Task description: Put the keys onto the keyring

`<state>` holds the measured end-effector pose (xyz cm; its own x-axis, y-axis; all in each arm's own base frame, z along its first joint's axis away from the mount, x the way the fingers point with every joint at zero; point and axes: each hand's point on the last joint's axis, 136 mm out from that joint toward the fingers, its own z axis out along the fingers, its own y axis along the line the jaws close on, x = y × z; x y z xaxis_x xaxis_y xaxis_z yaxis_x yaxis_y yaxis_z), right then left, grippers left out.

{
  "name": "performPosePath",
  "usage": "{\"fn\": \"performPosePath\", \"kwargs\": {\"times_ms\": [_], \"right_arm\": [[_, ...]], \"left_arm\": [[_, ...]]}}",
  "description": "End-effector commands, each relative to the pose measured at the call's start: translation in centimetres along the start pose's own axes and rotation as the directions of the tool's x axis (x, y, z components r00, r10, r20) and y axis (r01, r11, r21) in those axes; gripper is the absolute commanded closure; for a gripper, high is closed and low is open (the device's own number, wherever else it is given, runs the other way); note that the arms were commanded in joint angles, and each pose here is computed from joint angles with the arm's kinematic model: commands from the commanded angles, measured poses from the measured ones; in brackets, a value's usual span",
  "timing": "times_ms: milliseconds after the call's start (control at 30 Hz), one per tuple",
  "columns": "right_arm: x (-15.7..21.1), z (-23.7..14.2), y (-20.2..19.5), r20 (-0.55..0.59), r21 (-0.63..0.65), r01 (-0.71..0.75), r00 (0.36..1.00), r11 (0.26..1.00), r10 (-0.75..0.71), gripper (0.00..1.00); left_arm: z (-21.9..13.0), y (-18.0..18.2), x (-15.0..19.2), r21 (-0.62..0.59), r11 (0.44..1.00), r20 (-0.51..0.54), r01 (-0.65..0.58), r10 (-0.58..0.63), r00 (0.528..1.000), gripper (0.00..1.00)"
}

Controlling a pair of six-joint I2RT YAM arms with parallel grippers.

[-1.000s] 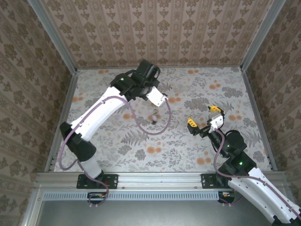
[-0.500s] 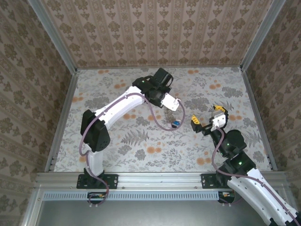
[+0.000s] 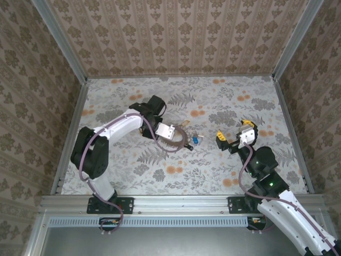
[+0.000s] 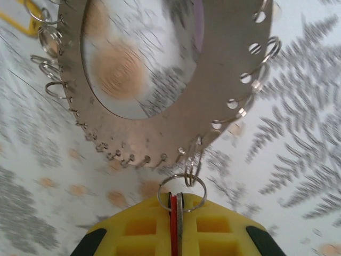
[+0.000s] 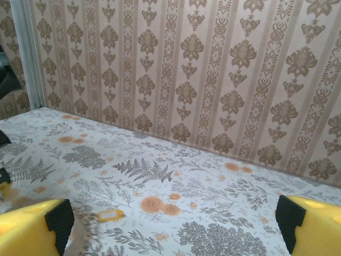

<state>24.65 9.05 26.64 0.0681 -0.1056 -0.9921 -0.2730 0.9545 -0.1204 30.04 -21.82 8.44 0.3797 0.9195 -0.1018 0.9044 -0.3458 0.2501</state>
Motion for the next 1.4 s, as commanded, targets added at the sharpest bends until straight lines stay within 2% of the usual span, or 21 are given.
{"fn": "performPosePath", "kwargs": {"times_ms": [0,67,133,200,367,400,500,533,567,633,733,833,933,967,1067,1100,1167,1267,1367], "right_arm": [[0.8,0.1,0.2,-0.022,-0.013,0.001,1.000,1.000,-0.001,0.00],[1.1,0.1,0.2,-0.028,-0.011,-0.001,1.000,1.000,0.001,0.00],[1.4,0.1,0.1,-0.036,-0.002,-0.003,0.999,1.000,0.003,0.00],[1.7,0.1,-0.4,-0.048,0.027,-0.006,0.999,1.000,0.008,0.00],[2.5,-0.9,-3.9,-0.093,0.221,-0.006,0.995,0.975,0.027,0.00],[2.6,-1.2,-4.4,-0.094,0.249,0.001,0.995,0.969,0.023,0.01],[2.2,-1.7,-5.1,-0.081,0.276,0.014,0.997,0.961,0.008,0.00],[2.0,-1.8,-5.3,-0.074,0.284,0.014,0.997,0.959,0.007,0.01],[1.9,-1.9,-5.5,-0.073,0.292,0.016,0.997,0.956,0.006,0.00],[1.9,-2.1,-6.1,-0.079,0.321,0.023,0.997,0.947,0.003,0.00],[1.8,-2.6,-7.6,-0.065,0.407,0.016,0.998,0.913,0.012,0.00],[2.0,-2.1,-7.6,-0.032,0.400,0.013,0.999,0.916,0.000,0.00],[3.2,-1.1,-6.9,-0.022,0.357,-0.007,1.000,0.934,0.015,0.01],[3.7,-0.7,-6.5,-0.025,0.335,-0.011,0.999,0.942,0.020,0.00],[5.8,0.6,-5.4,-0.056,0.261,0.000,0.998,0.965,0.015,0.00],[6.6,0.9,-5.5,-0.056,0.268,-0.009,0.998,0.963,0.025,0.00],[8.4,1.6,-6.1,-0.072,0.276,-0.042,0.995,0.960,0.064,0.00],[10.9,2.8,-6.7,-0.106,0.267,-0.089,0.987,0.960,0.121,0.00],[13.0,4.2,-7.0,-0.159,0.271,-0.067,0.981,0.960,0.113,0.01]], "left_arm": [[-0.7,-1.3,1.9,0.013,0.996,0.008,0.089,-0.089,0.996,0.94],[-0.4,-2.0,2.8,0.037,0.988,0.007,0.153,-0.153,0.988,0.90],[-0.3,-2.4,3.4,0.080,0.965,-0.004,0.251,-0.252,0.968,0.79],[-0.9,-2.6,3.5,0.123,0.933,0.012,0.338,-0.342,0.939,0.72],[-3.2,-1.4,4.3,0.010,0.866,0.101,0.500,-0.498,0.861,0.66],[-4.1,-1.0,4.7,-0.030,0.835,0.127,0.550,-0.543,0.830,0.65],[-7.9,0.4,5.1,-0.102,0.706,0.285,0.701,-0.654,0.701,0.60],[-9.4,0.8,5.4,-0.111,0.647,0.361,0.755,-0.681,0.637,0.35],[-10.6,1.2,5.7,-0.115,0.591,0.429,0.799,-0.696,0.576,0.01],[-13.3,1.7,6.4,-0.098,0.472,0.593,0.876,-0.679,0.433,0.00],[-15.0,1.8,8.5,-0.060,0.303,0.752,0.951,-0.613,0.242,0.00],[-13.5,1.0,11.3,-0.041,0.117,0.800,0.992,-0.590,0.103,0.00],[-11.4,0.0,14.1,-0.047,-0.017,0.799,0.999,-0.601,0.028,0.00],[-11.0,-0.2,14.8,-0.049,-0.044,0.804,0.998,-0.595,0.014,0.00],[-9.6,0.2,15.8,-0.092,-0.047,0.817,0.995,-0.575,0.049,0.00],[-9.0,0.4,16.3,-0.104,-0.063,0.812,0.993,-0.581,0.049,0.00],[-7.8,0.7,16.9,-0.141,-0.058,0.796,0.988,-0.601,0.078,0.00],[-6.5,1.0,18.4,-0.172,-0.107,0.796,0.979,-0.600,0.074,0.00],[-5.2,1.5,19.3,-0.172,-0.133,0.803,0.976,-0.593,0.061,0.00]]}}
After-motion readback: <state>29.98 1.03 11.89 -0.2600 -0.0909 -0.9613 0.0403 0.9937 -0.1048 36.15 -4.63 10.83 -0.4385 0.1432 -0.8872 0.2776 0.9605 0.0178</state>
